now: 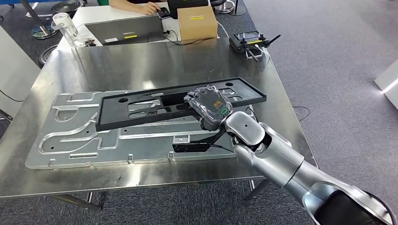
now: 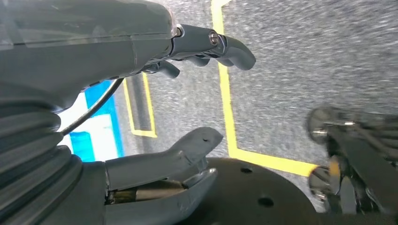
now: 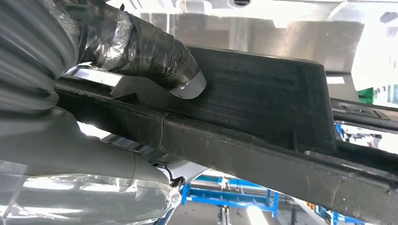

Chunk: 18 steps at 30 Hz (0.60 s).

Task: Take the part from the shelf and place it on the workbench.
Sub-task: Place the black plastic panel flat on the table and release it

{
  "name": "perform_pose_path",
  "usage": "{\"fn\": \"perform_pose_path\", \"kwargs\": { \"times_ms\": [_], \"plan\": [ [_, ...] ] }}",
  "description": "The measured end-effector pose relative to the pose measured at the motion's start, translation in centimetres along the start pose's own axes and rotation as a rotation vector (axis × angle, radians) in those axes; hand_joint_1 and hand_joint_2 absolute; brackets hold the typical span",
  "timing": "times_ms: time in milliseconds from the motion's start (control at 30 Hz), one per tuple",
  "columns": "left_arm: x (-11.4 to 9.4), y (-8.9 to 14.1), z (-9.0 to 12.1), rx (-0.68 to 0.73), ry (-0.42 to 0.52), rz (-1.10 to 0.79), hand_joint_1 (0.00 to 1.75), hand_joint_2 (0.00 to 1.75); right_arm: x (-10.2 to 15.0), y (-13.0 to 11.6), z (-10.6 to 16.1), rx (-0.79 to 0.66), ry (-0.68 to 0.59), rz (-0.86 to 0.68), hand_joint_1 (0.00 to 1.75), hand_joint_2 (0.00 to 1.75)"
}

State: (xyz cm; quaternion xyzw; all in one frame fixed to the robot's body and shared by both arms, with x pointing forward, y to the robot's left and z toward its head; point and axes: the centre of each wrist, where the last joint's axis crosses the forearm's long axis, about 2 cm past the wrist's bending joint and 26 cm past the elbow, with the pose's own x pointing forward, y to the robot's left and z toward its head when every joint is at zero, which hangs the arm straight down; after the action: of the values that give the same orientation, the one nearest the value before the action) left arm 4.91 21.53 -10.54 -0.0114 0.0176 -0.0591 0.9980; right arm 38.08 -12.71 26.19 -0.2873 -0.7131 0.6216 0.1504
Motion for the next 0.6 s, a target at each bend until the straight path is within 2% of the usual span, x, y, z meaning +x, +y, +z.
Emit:
{"fn": "perform_pose_path", "kwargs": {
  "times_ms": [600],
  "plan": [
    [-0.2,0.1,0.0,0.002,0.001,-0.023,0.0,1.75,0.4,1.7,0.8,0.031,-0.005,-0.03,1.75,1.75]
  ]
}}
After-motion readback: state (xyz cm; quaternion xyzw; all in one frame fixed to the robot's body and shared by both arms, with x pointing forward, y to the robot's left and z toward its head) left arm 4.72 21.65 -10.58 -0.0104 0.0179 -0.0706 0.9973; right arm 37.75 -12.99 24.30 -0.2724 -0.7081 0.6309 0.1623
